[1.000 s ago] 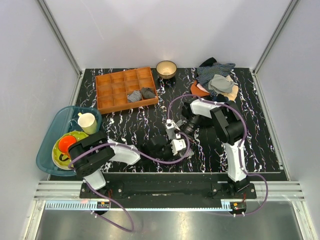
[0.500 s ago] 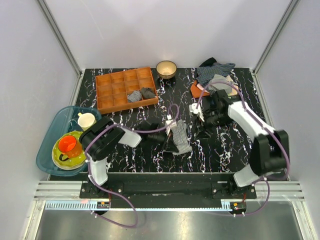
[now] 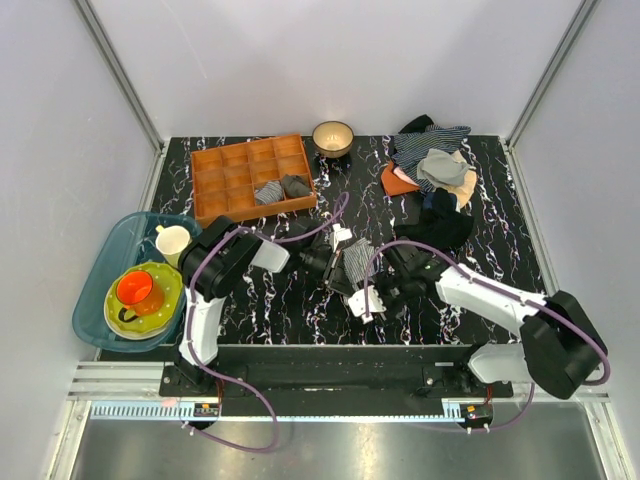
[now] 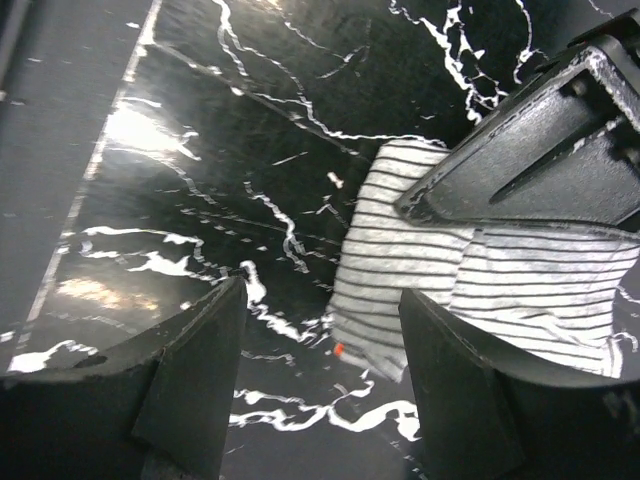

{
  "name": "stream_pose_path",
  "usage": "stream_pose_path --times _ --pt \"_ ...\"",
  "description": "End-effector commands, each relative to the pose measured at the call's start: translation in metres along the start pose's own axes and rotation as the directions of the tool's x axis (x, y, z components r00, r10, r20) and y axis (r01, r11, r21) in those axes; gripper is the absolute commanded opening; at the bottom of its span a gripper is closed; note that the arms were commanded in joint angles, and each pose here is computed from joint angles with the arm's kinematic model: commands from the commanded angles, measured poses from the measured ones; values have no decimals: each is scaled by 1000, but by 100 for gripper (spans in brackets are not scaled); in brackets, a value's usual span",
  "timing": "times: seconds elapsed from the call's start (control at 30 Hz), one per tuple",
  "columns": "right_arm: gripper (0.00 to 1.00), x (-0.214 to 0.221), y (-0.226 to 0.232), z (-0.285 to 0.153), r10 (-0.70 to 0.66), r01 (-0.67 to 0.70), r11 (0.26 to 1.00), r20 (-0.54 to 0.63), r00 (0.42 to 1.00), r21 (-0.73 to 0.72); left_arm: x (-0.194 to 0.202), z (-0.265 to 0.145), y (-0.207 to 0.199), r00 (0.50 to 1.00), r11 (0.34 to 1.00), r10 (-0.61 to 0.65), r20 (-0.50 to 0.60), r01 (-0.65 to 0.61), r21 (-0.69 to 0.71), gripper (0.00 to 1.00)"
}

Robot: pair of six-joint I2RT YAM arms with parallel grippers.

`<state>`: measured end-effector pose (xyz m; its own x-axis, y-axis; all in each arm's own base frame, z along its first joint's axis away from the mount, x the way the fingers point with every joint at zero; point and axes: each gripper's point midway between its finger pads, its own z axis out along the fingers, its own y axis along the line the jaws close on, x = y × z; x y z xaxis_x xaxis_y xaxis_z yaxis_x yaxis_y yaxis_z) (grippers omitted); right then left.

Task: Roll the underwear
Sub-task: Roll the underwear to the center of the board.

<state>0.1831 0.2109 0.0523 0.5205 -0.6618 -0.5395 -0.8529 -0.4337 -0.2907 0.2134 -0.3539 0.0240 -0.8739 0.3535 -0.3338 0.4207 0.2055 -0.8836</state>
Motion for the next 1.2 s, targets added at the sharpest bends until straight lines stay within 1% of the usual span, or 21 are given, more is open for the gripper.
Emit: stream_pose_path --times 0.0,0.2,0.27,0.3,0.33,0.37,0.47,0.57,0.63,0.67,0.7,0.77,0.8,0.87,0.97,1.0,1.03,1.07,1.1,1.13,1.17 --pt "70 12 -41 7 -134 148 979 -106 985 141 22 -2 62 991 965 -135 9 134 -225 5" --pt "70 21 -36 21 -153 170 977 -131 980 130 14 -2 63 990 963 -136 23 138 -231 9" --pt "69 30 -32 29 -148 166 979 -154 977 115 11 -2 59 990 964 -133 37 138 -226 16" --pt "66 34 -29 32 -141 159 982 -162 977 102 2 -2 54 993 972 -99 64 110 -206 20" --pt "65 41 -26 37 -125 142 986 -180 976 84 -1 -3 50 990 973 -116 83 130 -191 23" --pt "61 43 -25 39 -104 120 989 -185 977 81 -3 -7 40 989 978 -102 103 119 -173 30" --pt "47 52 -19 43 -27 38 998 -216 976 46 -38 -26 9 968 992 6 249 27 -126 40" --pt "35 55 -14 43 48 -44 999 -231 972 22 -55 -59 -20 910 987 137 392 -89 -137 46" --pt "28 50 -10 40 91 -94 996 -214 973 -5 -48 -77 -22 876 971 213 433 -140 -193 51" --pt "27 46 -8 39 124 -130 991 -201 972 -17 -56 -90 -35 835 953 283 472 -189 -236 52" --pt "27 41 4 37 178 -192 979 -172 969 -68 -40 -93 -29 830 938 322 456 -212 -276 55" --pt "24 27 -4 30 239 -251 963 -124 963 -93 -36 -104 -44 775 903 415 477 -285 -322 56" --pt "24 15 -2 26 287 -297 943 -85 954 -152 -18 -106 -41 758 891 441 481 -306 -335 58" --pt "24 9 -4 19 367 -371 909 -56 928 -188 -12 -115 -66 652 833 553 519 -420 -360 60" --pt "24 -7 -4 9 496 -476 825 -12 868 -303 18 -110 -81 538 733 679 499 -535 -420 69" --pt "24 -7 -1 7 552 -527 767 -44 833 -367 24 -106 -82 502 680 731 462 -580 -447 70" --pt "24 -7 0 6 579 -548 736 -50 814 -398 21 -107 -88 463 647 761 455 -594 -478 72" --pt "24 -3 -1 3 615 -578 699 -58 786 -420 35 -91 -86 504 644 764 402 -617 -451 72" --pt "23 -3 1 4 659 -612 633 -84 747 -474 34 -87 -86 473 591 807 354 -655 -471 72" --pt "23 0 0 4 680 -628 604 -93 727 -490 32 -84 -87 459 563 826 327 -664 -492 72" --pt "23 5 -3 2 708 -649 577 -94 700 -496 35 -72 -91 473 549 835 281 -690 -471 72"
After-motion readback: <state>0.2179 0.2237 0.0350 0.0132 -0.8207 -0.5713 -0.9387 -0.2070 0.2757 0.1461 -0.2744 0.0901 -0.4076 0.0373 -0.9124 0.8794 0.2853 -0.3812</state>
